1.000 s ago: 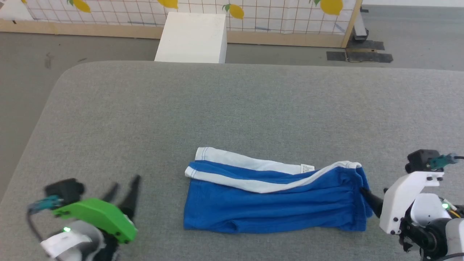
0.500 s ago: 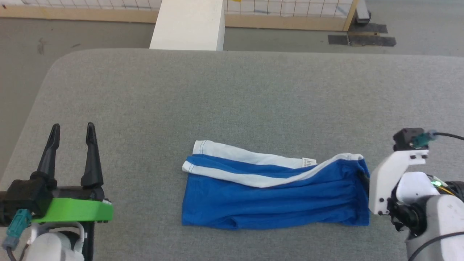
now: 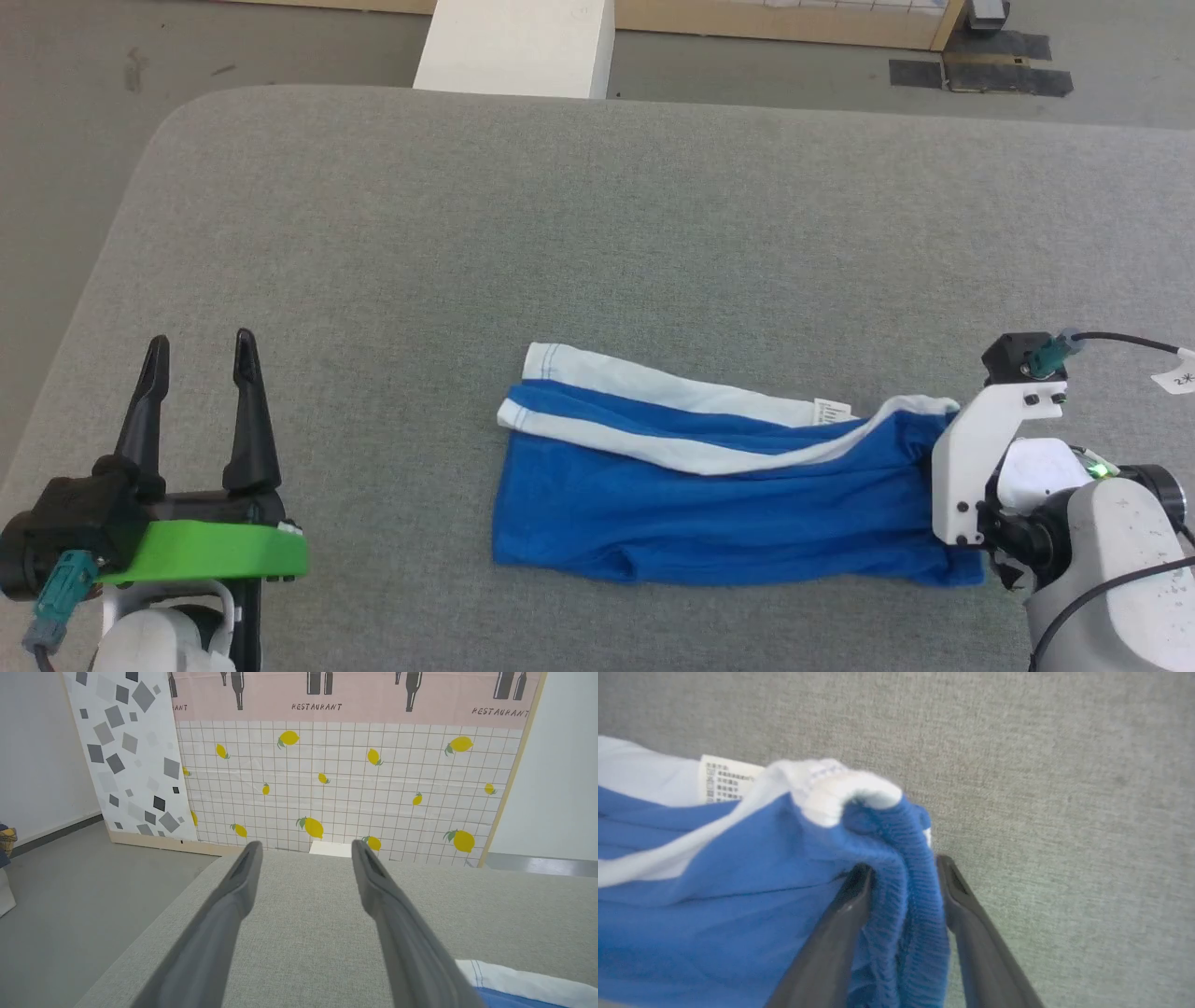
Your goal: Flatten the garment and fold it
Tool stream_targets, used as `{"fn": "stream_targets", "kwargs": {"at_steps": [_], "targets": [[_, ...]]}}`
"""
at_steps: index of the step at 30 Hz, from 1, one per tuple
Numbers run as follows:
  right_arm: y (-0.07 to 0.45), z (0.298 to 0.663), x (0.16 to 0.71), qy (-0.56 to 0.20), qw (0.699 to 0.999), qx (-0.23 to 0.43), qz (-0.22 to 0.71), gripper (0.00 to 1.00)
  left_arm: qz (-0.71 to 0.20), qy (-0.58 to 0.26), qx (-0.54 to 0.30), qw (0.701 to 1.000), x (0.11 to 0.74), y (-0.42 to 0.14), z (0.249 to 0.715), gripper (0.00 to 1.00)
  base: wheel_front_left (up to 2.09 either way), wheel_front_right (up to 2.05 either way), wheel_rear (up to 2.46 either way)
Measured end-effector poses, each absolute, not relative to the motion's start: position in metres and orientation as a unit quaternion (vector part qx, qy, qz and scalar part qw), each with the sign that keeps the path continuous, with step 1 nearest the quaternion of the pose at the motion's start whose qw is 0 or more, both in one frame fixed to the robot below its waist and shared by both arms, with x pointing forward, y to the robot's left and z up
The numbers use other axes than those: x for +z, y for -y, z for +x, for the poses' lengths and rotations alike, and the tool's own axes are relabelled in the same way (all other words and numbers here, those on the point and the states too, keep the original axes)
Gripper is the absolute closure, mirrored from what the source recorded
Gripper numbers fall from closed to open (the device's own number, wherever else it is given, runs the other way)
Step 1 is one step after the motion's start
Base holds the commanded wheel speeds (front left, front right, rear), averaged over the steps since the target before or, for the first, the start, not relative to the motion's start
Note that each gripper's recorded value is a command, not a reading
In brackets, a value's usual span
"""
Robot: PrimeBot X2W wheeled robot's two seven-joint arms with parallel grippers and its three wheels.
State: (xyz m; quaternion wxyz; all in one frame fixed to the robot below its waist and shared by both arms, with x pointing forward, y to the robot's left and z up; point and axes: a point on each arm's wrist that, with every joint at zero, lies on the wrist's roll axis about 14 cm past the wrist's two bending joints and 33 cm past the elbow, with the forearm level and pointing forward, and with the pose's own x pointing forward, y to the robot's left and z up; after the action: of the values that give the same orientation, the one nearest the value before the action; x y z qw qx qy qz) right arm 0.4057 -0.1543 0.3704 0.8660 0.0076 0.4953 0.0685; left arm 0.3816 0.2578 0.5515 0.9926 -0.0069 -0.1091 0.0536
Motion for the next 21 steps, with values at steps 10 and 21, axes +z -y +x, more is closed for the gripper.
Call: {"fn": "stream_targets", "kwargs": {"at_steps": [10,21], "targets": [[0.237,0.402,0.385,-0.488,0.872,-0.030,-0.006,1.00,-0.001,0.120,0.048,0.992,0.558,-0.252,0.381,0.00,0.00,0.00,0.00],[0.281,0.386,0.405,-0.517,0.849,-0.083,-0.069,1.00,-0.005,0.110,0.048,0.993,0.552,-0.249,0.376,0.00,0.00,0.00,0.00]]}}
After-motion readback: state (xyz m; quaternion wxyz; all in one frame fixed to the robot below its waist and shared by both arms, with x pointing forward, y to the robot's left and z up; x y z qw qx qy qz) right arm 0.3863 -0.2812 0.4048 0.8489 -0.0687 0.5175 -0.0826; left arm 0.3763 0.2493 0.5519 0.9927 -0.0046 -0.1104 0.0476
